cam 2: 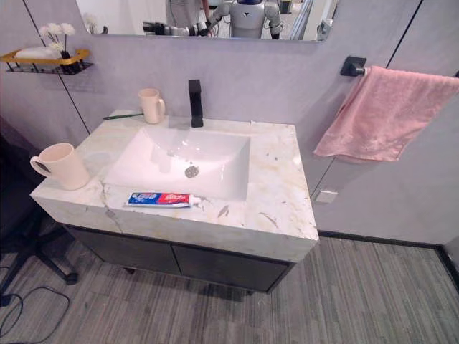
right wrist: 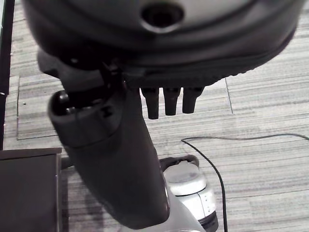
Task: Organize the bathroom.
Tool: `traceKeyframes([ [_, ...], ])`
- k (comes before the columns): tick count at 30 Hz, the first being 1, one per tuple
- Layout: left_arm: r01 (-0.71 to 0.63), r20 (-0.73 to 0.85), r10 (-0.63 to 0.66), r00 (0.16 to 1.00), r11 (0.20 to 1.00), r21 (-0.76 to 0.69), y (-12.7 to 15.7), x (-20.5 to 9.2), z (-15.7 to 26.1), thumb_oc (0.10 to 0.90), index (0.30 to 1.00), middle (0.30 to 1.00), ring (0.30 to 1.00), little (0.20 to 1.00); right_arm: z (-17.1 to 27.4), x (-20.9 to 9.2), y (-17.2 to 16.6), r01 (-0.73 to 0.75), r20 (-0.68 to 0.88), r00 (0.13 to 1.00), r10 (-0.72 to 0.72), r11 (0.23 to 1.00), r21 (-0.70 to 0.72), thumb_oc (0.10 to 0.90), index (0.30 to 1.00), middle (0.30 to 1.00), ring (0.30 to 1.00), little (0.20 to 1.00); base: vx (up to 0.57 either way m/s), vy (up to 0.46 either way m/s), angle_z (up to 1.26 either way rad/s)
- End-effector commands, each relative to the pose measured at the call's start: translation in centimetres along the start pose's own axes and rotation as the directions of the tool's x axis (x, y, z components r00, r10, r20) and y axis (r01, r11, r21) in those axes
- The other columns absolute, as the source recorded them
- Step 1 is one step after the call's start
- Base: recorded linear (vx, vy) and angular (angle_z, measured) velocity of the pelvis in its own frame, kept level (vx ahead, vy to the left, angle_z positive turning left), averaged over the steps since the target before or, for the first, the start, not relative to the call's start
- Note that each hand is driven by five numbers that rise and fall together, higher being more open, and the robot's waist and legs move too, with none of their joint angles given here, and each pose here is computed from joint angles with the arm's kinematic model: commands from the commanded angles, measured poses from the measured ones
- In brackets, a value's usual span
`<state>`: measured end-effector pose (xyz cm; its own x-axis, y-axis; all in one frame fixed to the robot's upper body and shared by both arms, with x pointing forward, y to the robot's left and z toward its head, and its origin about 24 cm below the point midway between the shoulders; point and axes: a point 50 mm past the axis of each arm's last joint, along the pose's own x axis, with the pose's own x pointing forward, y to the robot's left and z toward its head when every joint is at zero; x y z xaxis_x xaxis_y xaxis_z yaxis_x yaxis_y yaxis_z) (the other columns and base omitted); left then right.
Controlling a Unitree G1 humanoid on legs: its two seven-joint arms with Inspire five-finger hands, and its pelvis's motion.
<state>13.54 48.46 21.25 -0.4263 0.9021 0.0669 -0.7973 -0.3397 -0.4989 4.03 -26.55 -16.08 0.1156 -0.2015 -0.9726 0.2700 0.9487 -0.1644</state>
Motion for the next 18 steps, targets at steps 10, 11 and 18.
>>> traceKeyframes([
  [10, 0.513, 0.689, -0.617, 0.380, 0.760, 0.398, -9.6, -9.6, 19.5, 0.800, 0.900, 0.900, 0.900, 0.900, -0.6, -0.1, -0.8, -0.001, -0.094, 0.996, -0.006, 0.997, -0.075, 0.800, 0.900, 0.900, 0.900, 0.900, 0.01, -0.009, 0.00],
  [11, 0.517, 0.705, -0.648, 0.289, 0.725, 0.455, -10.0, -10.8, 20.5, 0.800, 0.900, 0.900, 0.900, 0.900, -0.5, -0.1, -0.8, -0.003, -0.098, 0.995, -0.005, 0.996, -0.085, 0.800, 0.900, 0.900, 0.900, 0.900, 0.00, 0.001, -0.03],
  [18, 0.389, 0.644, -0.757, -0.110, 0.563, 0.729, -11.3, -16.2, 23.6, 0.800, 0.900, 0.900, 0.900, 0.900, -0.1, -0.1, -1.3, -0.008, -0.125, 0.992, -0.006, 0.993, -0.114, 0.800, 0.900, 0.900, 0.900, 0.900, 0.00, 0.005, -0.10],
])
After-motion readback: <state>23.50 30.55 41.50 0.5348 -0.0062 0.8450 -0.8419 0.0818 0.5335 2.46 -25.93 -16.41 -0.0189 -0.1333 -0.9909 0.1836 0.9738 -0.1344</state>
